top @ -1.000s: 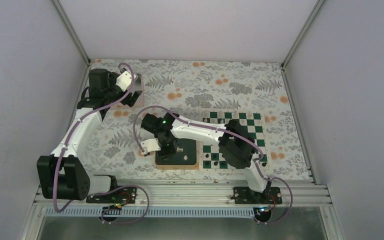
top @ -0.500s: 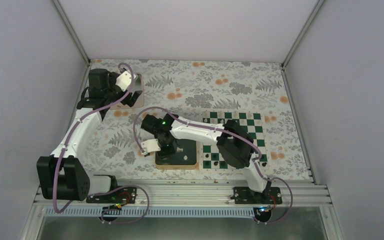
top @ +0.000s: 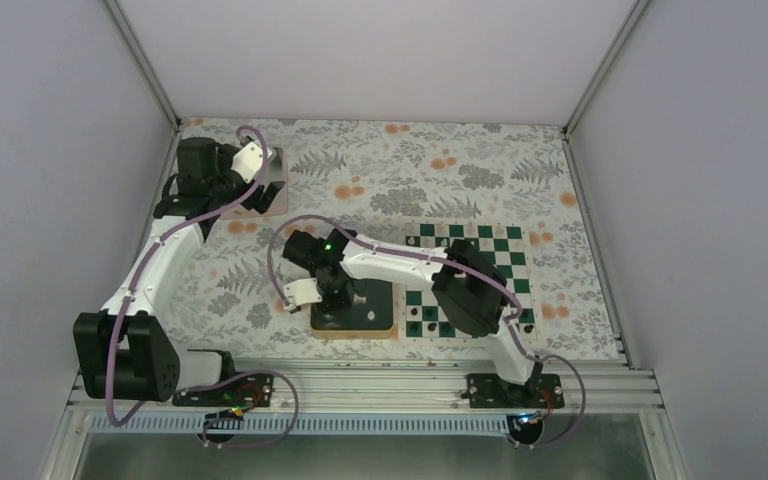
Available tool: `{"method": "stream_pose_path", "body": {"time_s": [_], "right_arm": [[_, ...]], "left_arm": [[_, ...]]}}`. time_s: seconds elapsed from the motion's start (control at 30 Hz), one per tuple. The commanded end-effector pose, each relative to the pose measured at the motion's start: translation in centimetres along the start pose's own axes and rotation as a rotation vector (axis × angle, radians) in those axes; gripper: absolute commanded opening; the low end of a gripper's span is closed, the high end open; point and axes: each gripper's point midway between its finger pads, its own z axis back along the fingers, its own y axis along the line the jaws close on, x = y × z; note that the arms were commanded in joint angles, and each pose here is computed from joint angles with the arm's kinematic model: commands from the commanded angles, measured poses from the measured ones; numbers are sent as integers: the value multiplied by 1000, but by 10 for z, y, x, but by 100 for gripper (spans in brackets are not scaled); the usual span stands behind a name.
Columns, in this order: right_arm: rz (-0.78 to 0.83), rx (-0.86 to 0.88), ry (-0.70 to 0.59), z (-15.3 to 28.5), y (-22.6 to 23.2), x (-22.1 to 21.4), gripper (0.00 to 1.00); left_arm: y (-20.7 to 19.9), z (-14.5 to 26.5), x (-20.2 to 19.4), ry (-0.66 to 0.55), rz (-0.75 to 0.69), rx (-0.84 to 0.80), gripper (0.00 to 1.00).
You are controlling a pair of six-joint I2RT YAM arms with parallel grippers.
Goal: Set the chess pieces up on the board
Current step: Pick up the chess piece from the storage box.
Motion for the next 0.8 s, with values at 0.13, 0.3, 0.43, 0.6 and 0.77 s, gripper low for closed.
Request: {"method": "stream_pose_path", "body": {"time_s": [0.13,0.3,0.43,0.6,0.77], "right_arm": [[-7,21,19,-12,3,-4,17],[-9,-1,19,-4,0,-4,9],[-34,-51,5,26,-12,-7,8],[-137,-178,-35,91,-51,-31,8],[-351,-340,-65,163,-110,-107,8]], "left_arm": [[0,5,8,-31,-19,-2,100],[0,5,8,-31,-19,-3,100],[0,5,8,-31,-18,-1,100],[0,5,9,-30,-18,0,100],[1,5,9,-29,-18,1,100]]}}
